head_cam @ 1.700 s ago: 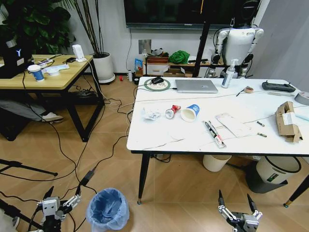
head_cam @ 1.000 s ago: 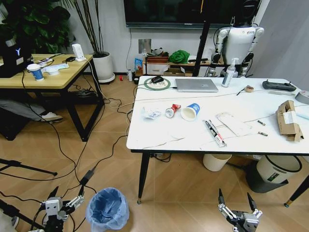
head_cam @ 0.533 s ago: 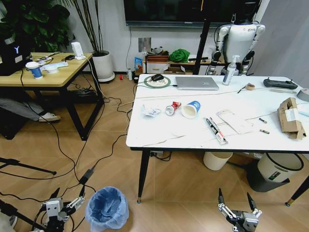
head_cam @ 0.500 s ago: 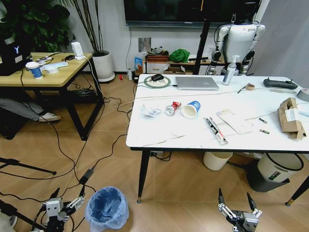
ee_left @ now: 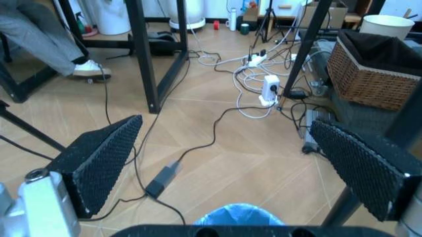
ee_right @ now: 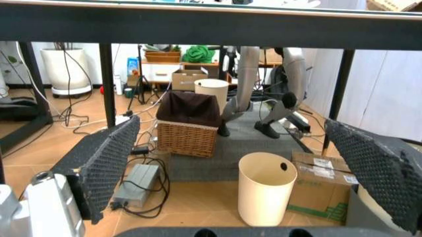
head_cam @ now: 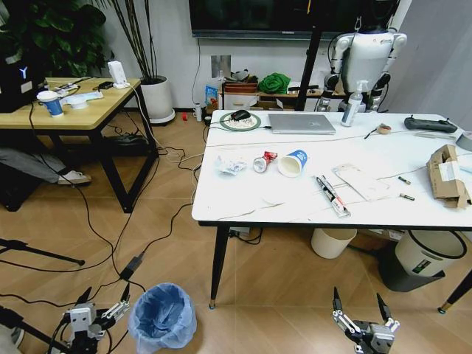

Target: Pick up the trash bin and place the trash from the table into it.

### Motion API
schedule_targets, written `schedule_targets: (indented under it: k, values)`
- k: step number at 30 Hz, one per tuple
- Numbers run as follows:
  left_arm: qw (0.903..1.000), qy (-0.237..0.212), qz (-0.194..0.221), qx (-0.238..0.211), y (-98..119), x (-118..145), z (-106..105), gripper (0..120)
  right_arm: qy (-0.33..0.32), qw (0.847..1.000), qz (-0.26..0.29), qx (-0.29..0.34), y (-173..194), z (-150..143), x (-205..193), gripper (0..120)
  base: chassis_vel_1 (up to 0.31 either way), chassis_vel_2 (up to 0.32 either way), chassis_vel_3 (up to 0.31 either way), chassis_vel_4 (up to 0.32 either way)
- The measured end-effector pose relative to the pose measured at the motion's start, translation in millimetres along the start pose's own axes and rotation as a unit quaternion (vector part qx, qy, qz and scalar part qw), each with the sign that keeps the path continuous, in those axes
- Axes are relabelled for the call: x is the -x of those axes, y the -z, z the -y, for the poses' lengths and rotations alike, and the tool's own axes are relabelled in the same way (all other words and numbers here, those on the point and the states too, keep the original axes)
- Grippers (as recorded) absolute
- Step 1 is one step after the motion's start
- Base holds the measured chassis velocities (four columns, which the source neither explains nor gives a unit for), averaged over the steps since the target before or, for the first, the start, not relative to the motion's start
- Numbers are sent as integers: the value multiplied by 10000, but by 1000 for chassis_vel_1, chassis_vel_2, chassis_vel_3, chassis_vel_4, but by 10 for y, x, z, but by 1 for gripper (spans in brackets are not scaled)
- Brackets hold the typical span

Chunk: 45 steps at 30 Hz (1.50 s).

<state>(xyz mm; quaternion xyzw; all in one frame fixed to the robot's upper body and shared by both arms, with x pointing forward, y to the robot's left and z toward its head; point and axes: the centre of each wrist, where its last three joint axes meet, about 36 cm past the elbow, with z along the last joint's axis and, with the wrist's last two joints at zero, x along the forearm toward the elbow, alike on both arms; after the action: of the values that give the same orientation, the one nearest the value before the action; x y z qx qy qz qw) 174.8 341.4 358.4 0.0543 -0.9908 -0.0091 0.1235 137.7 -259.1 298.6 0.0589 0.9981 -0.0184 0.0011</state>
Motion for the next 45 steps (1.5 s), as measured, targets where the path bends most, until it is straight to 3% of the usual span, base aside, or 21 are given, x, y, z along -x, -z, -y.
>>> schedule_targets:
  k: [45]
  values:
    - [9999,61,61,-67,-104,4,-21,100,59,10000,40,-34,-79,-30,22,100,0,0,0,0]
